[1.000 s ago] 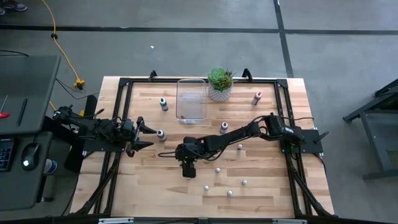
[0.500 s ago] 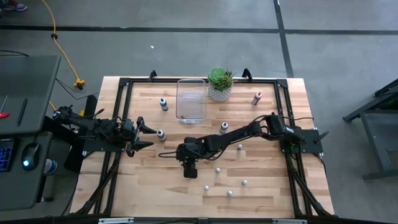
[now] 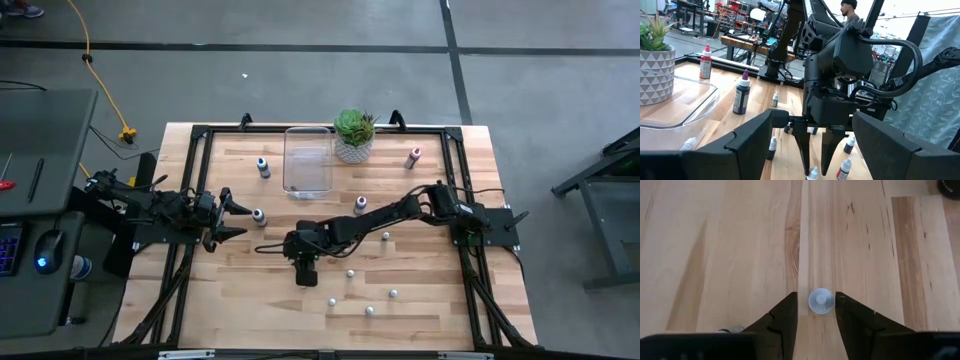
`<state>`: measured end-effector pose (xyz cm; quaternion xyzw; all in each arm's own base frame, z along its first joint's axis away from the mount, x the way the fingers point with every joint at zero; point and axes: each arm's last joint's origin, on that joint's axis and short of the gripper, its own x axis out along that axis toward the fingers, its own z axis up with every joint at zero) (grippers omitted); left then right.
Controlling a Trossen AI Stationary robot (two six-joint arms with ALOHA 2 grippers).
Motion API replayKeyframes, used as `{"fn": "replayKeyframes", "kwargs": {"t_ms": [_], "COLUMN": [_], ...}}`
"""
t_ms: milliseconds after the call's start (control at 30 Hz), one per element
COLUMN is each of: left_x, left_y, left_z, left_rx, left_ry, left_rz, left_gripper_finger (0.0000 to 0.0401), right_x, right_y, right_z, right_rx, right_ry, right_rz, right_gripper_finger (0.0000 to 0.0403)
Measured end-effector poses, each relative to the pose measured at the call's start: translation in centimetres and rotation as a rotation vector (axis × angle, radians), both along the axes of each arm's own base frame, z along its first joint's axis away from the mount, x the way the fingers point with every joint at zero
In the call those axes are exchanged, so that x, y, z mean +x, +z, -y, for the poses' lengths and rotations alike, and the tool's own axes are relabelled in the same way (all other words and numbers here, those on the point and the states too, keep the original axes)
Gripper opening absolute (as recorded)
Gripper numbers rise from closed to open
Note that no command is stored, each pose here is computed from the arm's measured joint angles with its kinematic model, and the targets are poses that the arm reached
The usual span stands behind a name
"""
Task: Pick & Place food coloring
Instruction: Put the small orange food coloring bottle into the transparent bin
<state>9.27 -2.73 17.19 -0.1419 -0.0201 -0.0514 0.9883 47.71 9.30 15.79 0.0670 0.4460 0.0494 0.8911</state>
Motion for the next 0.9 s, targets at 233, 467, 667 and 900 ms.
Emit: {"fn": "replayKeyframes", "kwargs": {"t_ms": [233,467,667,900], "left_x": [0.0,0.0,0.0,0.0], "left_y": [0.0,0.0,0.0,0.0], "left_z": [0.0,0.0,0.0,0.0], "left_rx": [0.0,0.0,0.0,0.0], "left_ry": [0.0,0.0,0.0,-0.001], "left_rz": [0.0,0.0,0.0,0.0], "left_gripper_finger": [0.0271,0.0271,0.0271,0.0271], "right_x": [-0.07,-0.07,-0.05,-0.05], "right_y": [-0.06,-0.06,-0.02,-0.02], "right_z": [0.02,0.02,0.02,0.02], "right_rx": [-0.003,-0.004,-0.004,-0.004], "right_ry": [0.0,-0.001,-0.002,-0.002], "right_rz": [-0.009,-0.009,-0.006,-0.006], "right_gripper_finger": [0.012,0.008,0.0043,0.0047]}}
